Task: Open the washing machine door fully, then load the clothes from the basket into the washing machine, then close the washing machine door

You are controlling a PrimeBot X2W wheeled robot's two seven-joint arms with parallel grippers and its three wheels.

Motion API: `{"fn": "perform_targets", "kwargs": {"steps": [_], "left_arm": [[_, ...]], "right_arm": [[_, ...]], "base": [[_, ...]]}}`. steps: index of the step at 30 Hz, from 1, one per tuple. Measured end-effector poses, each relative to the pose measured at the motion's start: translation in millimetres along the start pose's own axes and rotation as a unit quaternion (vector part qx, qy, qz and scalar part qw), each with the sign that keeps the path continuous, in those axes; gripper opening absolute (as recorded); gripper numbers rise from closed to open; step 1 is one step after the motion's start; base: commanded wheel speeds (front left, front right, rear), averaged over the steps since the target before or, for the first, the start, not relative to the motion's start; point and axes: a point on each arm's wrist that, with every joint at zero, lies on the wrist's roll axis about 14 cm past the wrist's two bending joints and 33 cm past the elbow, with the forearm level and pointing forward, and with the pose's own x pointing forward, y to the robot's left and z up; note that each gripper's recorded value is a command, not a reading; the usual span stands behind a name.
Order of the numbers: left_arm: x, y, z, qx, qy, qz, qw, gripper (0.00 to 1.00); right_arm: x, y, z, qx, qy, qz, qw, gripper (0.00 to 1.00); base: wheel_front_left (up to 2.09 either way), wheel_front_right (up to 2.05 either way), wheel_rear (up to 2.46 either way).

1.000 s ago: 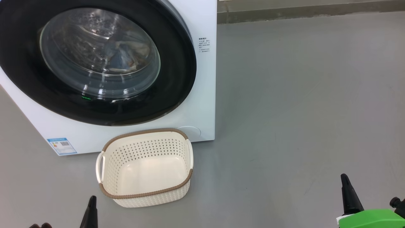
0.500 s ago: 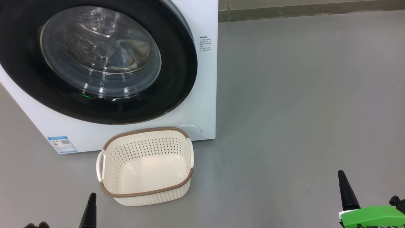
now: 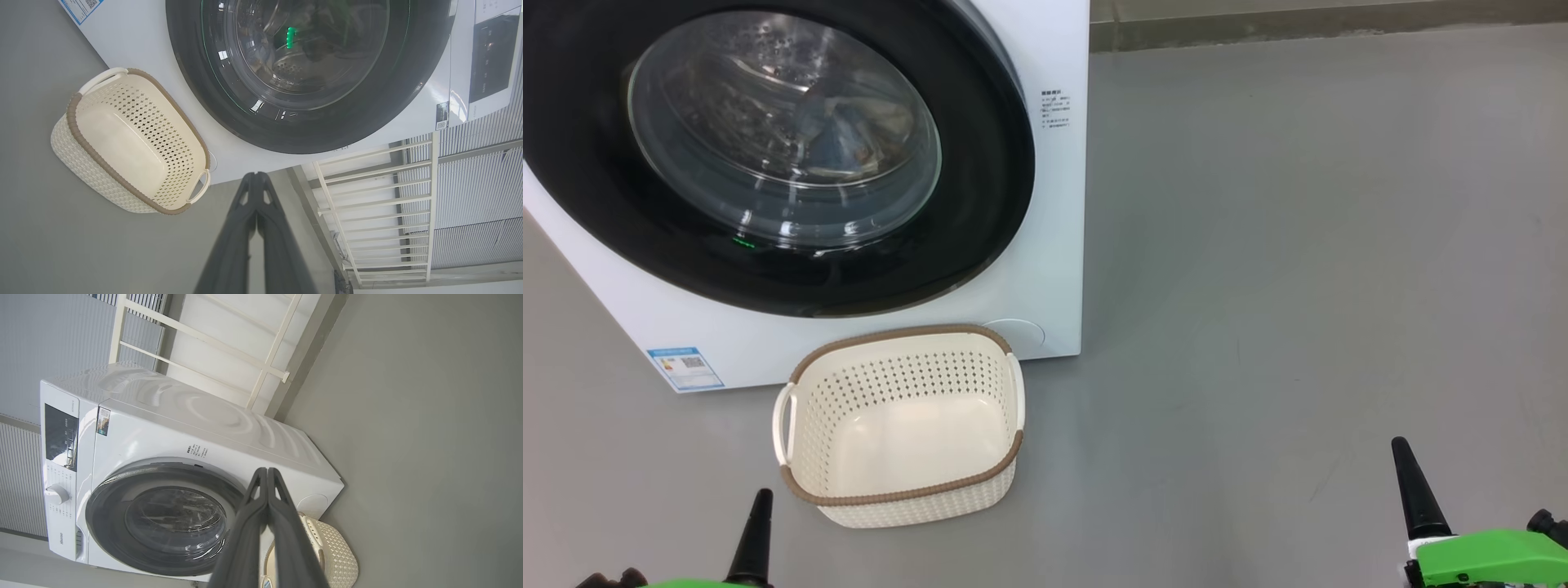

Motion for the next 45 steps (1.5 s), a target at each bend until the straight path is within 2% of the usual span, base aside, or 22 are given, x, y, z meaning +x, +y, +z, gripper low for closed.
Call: {"fn": "perform_targets", "kwargs": {"steps": [15,35,45], "left_arm": [[4.4,-3.1,3.0,-0.074,0.004,-0.005,0.997,0.00],[10.8,-10.1,8.5,-0.162,0.008,-0.019,0.987,0.00],[12.4,-12.5,9.3,-0.175,0.010,-0.023,0.984,0.00]], "right_arm": [[2.4,2.4,-7.4,0.081,0.017,0.002,0.997,0.00],[7.6,12.6,-15.1,0.191,0.039,0.017,0.981,0.00],[7.7,13.3,-16.0,0.208,0.041,0.018,0.977,0.00]], "base": [[0.00,0.00,0.00],[0.00,0.00,0.00],[0.00,0.00,0.00]]}}
